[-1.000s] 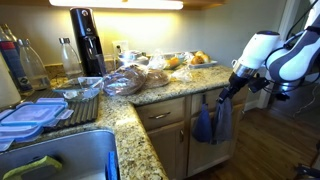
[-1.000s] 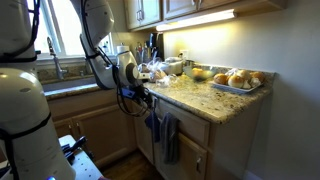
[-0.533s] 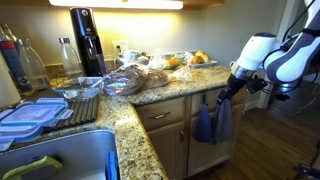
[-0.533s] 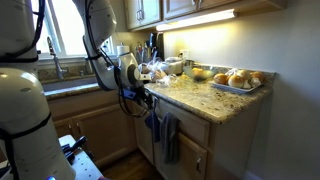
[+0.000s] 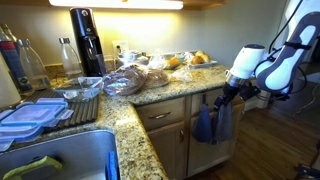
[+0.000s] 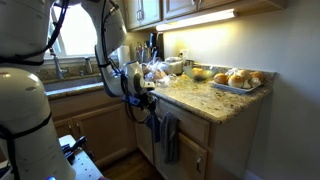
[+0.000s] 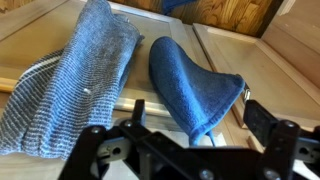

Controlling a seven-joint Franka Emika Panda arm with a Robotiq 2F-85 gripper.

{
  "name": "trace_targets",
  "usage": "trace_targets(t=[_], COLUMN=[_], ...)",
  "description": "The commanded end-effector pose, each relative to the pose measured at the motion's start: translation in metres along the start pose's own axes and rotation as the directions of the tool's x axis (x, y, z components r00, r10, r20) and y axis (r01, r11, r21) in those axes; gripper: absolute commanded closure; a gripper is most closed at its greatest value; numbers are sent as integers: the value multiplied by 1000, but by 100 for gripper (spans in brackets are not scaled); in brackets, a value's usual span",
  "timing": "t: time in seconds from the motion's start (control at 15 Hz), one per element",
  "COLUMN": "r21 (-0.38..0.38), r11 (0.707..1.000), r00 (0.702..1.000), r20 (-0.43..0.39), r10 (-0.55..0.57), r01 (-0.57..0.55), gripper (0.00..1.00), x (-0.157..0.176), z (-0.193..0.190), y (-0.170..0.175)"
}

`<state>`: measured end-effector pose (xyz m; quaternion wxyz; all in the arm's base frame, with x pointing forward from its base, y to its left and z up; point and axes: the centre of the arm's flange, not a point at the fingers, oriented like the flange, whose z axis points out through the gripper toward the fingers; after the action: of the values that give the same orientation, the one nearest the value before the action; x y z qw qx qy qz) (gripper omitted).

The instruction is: Take the cloth on the drawer hanger and put it on the counter

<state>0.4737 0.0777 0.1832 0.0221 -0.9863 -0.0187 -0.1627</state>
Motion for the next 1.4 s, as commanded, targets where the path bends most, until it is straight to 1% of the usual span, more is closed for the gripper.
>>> trace_targets(t=[0.0, 0.2, 0.4, 0.6, 0.73, 0.93, 1.0, 1.27, 1.33], r21=[10, 2, 8, 18, 17, 16, 23, 24, 10], r11=[1000, 1000, 1000, 999, 1000, 1000, 1000, 1000, 1000], r00=[996, 988, 985, 985, 984, 981, 986, 985, 984], r20=[-91, -149, -173, -172, -177, -191, -168, -173, -178], r10=[-12, -29, -21, -27, -22, -17, -14, -11, -11], r01=[13, 30, 23, 30, 25, 21, 18, 16, 13], gripper=[0, 0, 0, 0, 0, 0, 0, 0, 0], x=[-8, -7, -10, -20, -21, -16, 7, 9, 7], z=[22, 25, 31, 39, 41, 39, 30, 29, 33], y=[-9, -9, -15, -28, -34, -39, -43, -45, -46])
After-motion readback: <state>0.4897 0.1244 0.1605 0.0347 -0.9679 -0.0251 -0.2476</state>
